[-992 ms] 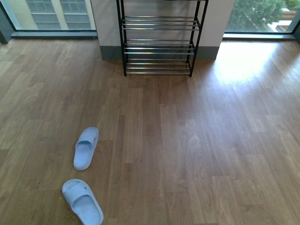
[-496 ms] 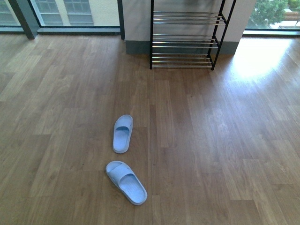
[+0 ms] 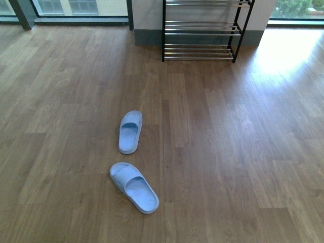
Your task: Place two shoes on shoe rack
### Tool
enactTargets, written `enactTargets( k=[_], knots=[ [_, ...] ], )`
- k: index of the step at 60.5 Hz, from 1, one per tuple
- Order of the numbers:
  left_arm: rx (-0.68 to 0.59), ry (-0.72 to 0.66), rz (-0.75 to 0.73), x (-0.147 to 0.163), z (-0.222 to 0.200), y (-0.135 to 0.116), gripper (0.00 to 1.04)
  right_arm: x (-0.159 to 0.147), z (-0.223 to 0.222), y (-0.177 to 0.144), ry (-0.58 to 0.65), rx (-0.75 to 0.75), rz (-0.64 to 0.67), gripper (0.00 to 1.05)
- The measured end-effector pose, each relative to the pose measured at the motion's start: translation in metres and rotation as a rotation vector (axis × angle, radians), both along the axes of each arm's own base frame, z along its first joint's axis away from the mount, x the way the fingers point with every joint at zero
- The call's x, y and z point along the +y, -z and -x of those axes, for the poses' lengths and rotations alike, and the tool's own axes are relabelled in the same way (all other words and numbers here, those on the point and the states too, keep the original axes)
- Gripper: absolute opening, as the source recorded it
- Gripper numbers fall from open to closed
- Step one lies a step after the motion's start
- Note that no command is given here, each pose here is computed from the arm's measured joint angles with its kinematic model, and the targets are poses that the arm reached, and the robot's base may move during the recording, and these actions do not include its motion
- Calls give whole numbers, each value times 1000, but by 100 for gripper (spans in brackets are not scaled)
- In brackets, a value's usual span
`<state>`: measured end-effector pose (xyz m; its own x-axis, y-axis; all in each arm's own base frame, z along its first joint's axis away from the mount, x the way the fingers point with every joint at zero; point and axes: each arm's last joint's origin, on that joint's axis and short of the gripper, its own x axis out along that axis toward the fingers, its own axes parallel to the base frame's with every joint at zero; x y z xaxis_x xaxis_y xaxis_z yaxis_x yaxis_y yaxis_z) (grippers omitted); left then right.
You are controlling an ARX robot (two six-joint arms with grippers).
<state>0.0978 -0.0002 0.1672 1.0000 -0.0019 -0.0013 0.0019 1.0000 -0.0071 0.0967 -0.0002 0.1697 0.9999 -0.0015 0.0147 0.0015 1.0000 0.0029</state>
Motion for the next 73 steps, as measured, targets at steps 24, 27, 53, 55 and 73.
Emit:
enactTargets(
  k=[24,27,53,55,73],
  knots=[
    [0,0,0,0,0,0,95,0,0,0,0,0,0,95],
    [0,0,0,0,0,0,95,0,0,0,0,0,0,95],
    [0,0,0,0,0,0,95,0,0,0,0,-1,0,95],
    [0,0,0,0,0,0,95,0,0,0,0,0,0,95],
    [0,0,0,0,0,0,95,0,0,0,0,-1,0,95]
  ],
)
